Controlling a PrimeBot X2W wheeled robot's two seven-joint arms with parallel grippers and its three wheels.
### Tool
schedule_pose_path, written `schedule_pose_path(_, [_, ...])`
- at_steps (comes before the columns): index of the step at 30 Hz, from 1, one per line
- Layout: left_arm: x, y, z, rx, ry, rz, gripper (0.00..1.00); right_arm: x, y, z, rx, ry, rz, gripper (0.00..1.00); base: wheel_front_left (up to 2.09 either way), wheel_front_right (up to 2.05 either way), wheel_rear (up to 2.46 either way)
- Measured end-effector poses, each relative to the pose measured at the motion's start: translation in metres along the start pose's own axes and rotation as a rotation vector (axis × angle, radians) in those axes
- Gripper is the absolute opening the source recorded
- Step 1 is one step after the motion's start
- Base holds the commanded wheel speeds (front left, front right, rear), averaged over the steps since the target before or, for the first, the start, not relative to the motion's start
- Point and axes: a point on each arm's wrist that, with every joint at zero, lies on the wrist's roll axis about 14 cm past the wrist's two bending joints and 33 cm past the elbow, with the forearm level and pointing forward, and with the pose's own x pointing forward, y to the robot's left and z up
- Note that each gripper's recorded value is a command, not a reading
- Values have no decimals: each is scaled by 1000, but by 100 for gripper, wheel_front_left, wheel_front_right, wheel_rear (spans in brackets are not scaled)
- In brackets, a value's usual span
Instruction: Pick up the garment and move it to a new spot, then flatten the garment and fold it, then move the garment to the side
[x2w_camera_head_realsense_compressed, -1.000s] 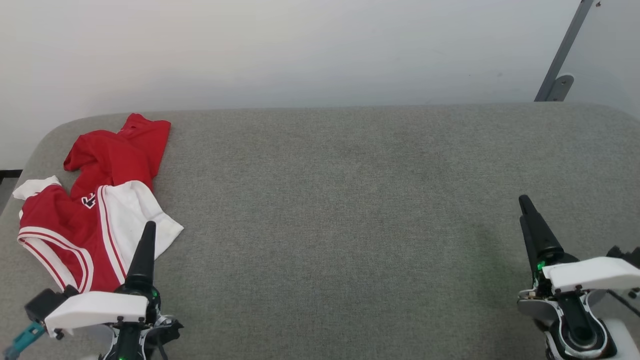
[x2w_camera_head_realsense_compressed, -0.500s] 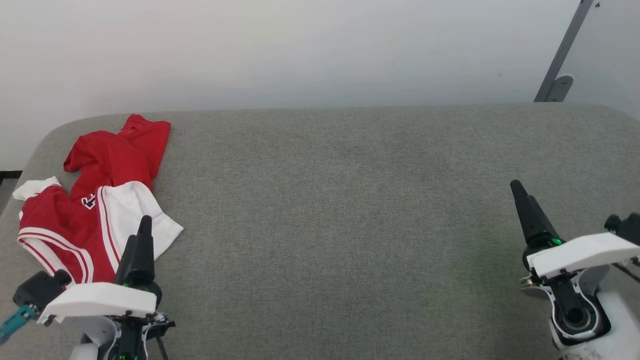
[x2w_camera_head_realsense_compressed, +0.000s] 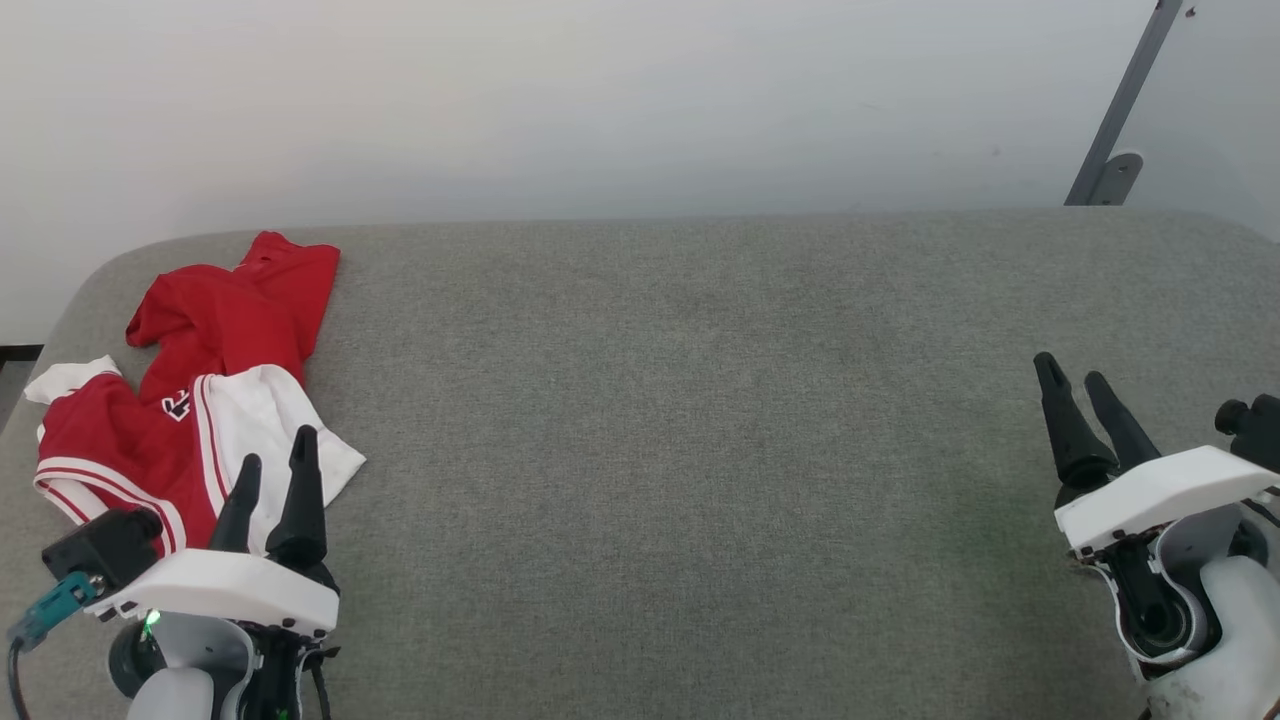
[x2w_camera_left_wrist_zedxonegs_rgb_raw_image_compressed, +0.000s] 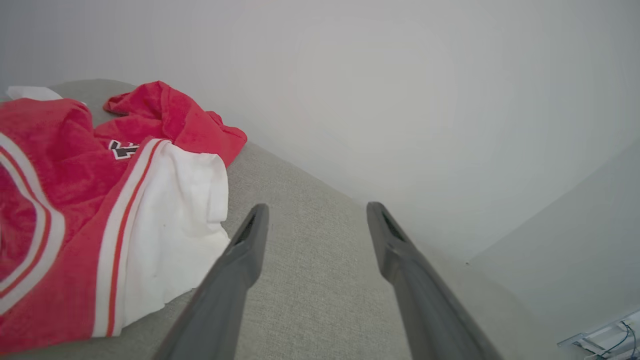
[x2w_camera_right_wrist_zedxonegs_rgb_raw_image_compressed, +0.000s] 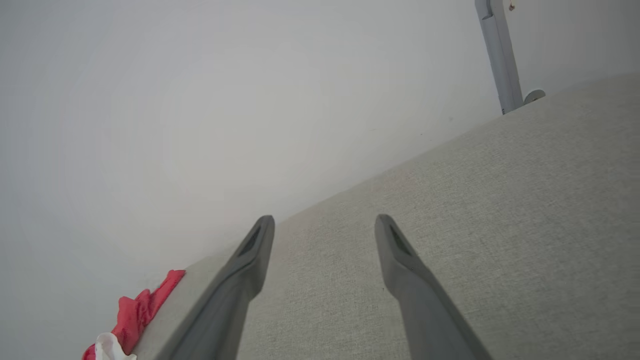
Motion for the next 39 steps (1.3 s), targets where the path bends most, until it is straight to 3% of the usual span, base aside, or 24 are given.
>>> schedule_pose_path(19, [4,-3,2,313,-2,-29,100,6,-5,21,-302,-43,1,100,0,0,0])
schedule_pose_path(39, [5,-9,7,488,-38,-64,100,8,-3,37,-469,-84,13,100,0,0,0])
